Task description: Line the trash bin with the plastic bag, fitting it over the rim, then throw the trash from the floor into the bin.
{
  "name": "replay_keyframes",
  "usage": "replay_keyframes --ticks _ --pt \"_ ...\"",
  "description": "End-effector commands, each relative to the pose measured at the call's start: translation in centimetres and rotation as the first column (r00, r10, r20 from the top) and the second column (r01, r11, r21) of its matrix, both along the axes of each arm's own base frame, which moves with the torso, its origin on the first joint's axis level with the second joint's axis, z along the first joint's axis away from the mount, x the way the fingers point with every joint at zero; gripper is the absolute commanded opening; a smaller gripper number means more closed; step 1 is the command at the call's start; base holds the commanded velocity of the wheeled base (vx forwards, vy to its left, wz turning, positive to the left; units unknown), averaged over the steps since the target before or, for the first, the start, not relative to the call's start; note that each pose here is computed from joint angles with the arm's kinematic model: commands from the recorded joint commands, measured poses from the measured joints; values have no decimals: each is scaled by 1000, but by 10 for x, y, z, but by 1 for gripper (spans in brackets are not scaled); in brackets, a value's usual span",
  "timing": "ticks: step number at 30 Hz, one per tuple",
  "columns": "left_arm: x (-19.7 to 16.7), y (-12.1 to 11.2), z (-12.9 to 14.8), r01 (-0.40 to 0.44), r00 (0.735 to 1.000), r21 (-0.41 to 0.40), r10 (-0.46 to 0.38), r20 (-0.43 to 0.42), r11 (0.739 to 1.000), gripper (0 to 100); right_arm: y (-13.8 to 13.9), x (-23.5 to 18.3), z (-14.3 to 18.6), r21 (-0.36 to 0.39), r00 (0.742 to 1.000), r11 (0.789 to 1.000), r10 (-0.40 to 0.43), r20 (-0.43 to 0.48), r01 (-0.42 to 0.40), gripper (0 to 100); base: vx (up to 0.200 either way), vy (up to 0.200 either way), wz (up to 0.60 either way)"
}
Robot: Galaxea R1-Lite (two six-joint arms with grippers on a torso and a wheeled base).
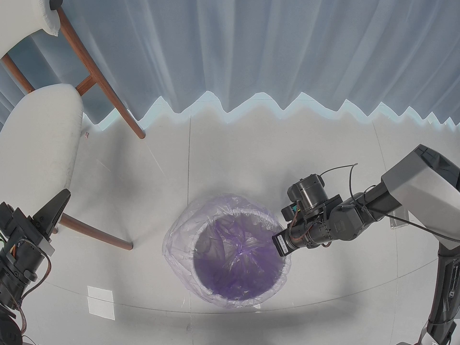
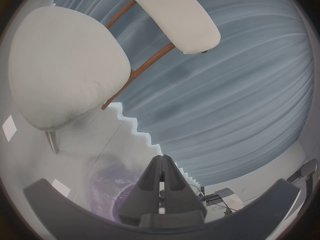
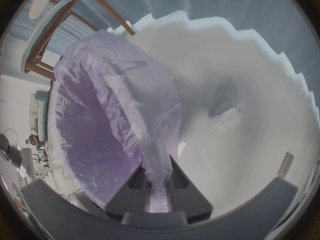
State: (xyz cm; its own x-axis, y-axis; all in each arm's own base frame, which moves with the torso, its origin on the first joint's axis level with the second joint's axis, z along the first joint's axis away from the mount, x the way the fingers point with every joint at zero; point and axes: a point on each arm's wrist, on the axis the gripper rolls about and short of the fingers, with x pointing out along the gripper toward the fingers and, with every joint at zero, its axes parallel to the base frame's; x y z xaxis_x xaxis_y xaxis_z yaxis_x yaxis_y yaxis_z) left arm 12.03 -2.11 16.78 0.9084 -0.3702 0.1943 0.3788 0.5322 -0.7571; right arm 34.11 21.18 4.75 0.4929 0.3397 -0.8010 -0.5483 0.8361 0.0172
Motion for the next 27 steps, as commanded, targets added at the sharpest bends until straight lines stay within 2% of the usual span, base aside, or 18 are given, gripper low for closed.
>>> replay_keyframes --ticks 1,2,3,6,12,16,21,23,26,27 --pt "-1 0 -5 -1 1000 15 1 -21 1000 0 -7 15 -18 -9 1000 1000 17 2 -17 0 0 0 0" --pt "-1 0 -5 -2 1000 15 2 -21 1000 0 -6 17 -19 -11 1000 1000 22 6 -22 0 0 0 0" --pt "-1 0 -5 -2 1000 15 2 -21 1000 0 -5 19 -20 -11 1000 1000 22 7 -22 100 0 0 0" --pt "-1 0 -6 -2 1000 16 3 -27 1000 0 -2 24 -20 2 1000 1000 17 22 -17 100 0 0 0" --pt "-1 -1 -7 10 999 20 -9 -41 1000 0 5 29 -3 85 998 996 18 54 -22 100 0 0 0" --pt "1 -2 -9 28 998 22 -26 -60 999 0 4 27 21 119 995 992 18 101 -30 100 0 0 0" --pt "6 -10 -21 82 984 32 -76 -160 996 0 2 25 51 184 983 983 -6 184 -28 100 0 0 0" --pt "6 -14 -25 113 973 37 -103 -205 993 0 1 23 66 230 978 973 -40 204 -8 100 0 0 0" --pt "19 -20 -32 140 946 34 -124 -299 990 0 -7 9 108 367 969 928 -150 199 68 100 0 0 0" --pt "25 -21 -37 137 932 36 -116 -343 990 0 -9 3 120 423 965 900 -193 176 103 100 0 0 0"
